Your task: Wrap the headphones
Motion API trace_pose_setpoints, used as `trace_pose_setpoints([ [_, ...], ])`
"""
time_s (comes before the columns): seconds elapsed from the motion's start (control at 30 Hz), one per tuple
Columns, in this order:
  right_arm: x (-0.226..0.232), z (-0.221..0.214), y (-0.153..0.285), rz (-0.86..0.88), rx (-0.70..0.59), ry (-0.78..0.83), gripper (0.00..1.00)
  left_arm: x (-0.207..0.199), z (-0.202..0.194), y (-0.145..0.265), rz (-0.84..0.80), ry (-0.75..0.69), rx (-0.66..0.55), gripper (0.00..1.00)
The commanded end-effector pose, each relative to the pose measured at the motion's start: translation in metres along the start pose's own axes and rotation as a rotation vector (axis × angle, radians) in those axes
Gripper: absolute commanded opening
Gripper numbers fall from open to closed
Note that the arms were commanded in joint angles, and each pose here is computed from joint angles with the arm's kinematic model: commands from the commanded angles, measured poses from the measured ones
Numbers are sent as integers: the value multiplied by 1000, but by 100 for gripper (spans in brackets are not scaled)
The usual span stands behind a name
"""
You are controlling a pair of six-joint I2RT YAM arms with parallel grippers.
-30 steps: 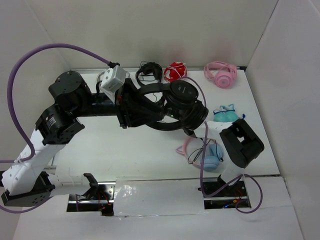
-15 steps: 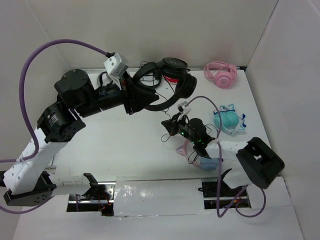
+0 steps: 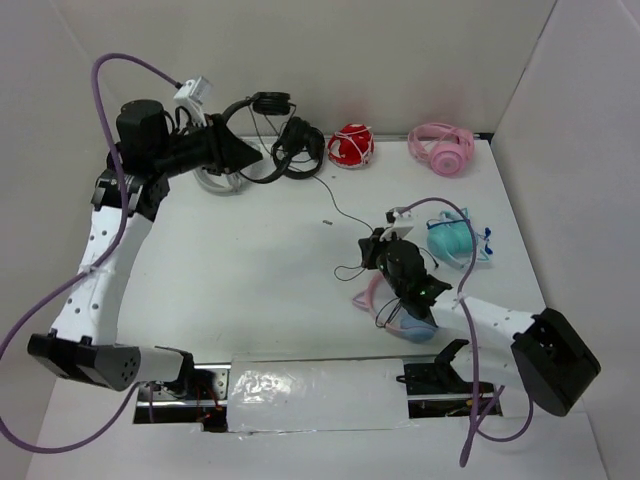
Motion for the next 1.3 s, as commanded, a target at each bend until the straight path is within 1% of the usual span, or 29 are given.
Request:
trace_pose_setpoints([
  [0.0, -16, 9, 15, -93, -26, -6, 0, 25, 18, 1, 13, 74, -59, 0],
  [0.07, -25, 9, 22, -142, -30, -5, 0, 54, 18, 1, 73, 126, -57, 0],
  [0.13, -31, 18, 31, -184, -60, -2, 0, 72, 16, -2, 90, 141, -52, 0],
  [0.17, -34, 20, 33, -199, -70, 9, 0, 82, 8, -4, 97, 160, -29, 0],
  [0.2, -36, 24, 36, -219, -83, 24, 0, 92, 9, 0, 108, 172, -34, 0],
  [0.23, -47, 27, 39, -302, -87, 32, 0, 94, 6, 0, 85, 184, -22, 0],
  [0.27, -50, 29, 41, -331, -83, 46, 0, 103, -1, 2, 87, 209, -14, 0],
  [0.37, -48, 36, 44, -358, -76, 118, 0, 116, -12, 0, 115, 252, -1, 0],
  [0.4, -42, 40, 44, -336, -87, 131, 0, 121, -14, -2, 135, 260, 0, 0],
  [0.43, -24, 45, 45, -265, -99, 150, 0, 127, -23, -7, 162, 276, 13, 0],
  [0.47, -16, 49, 46, -232, -105, 203, 0, 131, -29, -12, 181, 289, 28, 0],
  [0.5, -3, 63, 46, -201, -139, 206, 0, 133, -34, -15, 200, 301, 41, 0],
  [0.53, 15, 64, 47, -149, -144, 242, 0, 137, -51, -27, 236, 316, 81, 0],
  [0.57, 20, 72, 49, -148, -164, 298, 0, 140, -63, -30, 272, 334, 111, 0],
  [0.6, 28, 81, 49, -138, -195, 310, 0, 145, -74, -34, 298, 344, 131, 0],
  [0.63, 43, 92, 51, -104, -221, 314, 0, 153, -95, -39, 342, 370, 172, 0],
  [0.67, 45, 104, 53, -105, -241, 386, 0, 156, -105, -41, 351, 378, 194, 0],
  [0.7, 57, 125, 56, -71, -288, 382, 0, 159, -115, -42, 366, 389, 217, 0],
  [0.73, 60, 137, 59, -63, -314, 394, 0, 161, -134, -44, 385, 403, 258, 0],
  [0.77, 60, 150, 62, -68, -343, 433, 0, 169, -144, -45, 438, 401, 269, 0],
  [0.8, 66, 174, 70, -51, -398, 423, 0, 171, -163, -45, 473, 414, 308, 0],
  [0.83, 68, 184, 74, -42, -422, 462, 0, 174, -169, -44, 493, 419, 319, 0],
  [0.9, 78, 212, 85, 17, -482, 487, 0, 174, -183, -44, 473, 423, 351, 0],
  [1.0, 88, 234, 90, 53, -519, 558, 0, 164, -195, -47, 425, 418, 383, 0],
  [1.07, 92, 240, 90, 62, -532, 617, 0, 157, -202, -53, 404, 402, 410, 0],
  [1.17, 105, 255, 92, 127, -552, 679, 0, 147, -215, -61, 376, 370, 472, 0],
  [1.2, 109, 254, 89, 158, -547, 709, 0, 138, -223, -65, 333, 349, 512, 0],
  [1.23, 119, 253, 89, 231, -560, 746, 0, 132, -227, -69, 297, 332, 526, 0],
  [1.27, 122, 252, 88, 262, -548, 779, 0, 126, -231, -72, 265, 316, 544, 0],
])
Point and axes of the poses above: each gripper's point midway between its finger pads, its own y axis back along the fingers, its own x axis along the line the jaws close on, z = x × y, the point moved 3 cm from there along y, back along the fingers, and after that the axes turned 8 degrees about y, right-handed, at the moved point
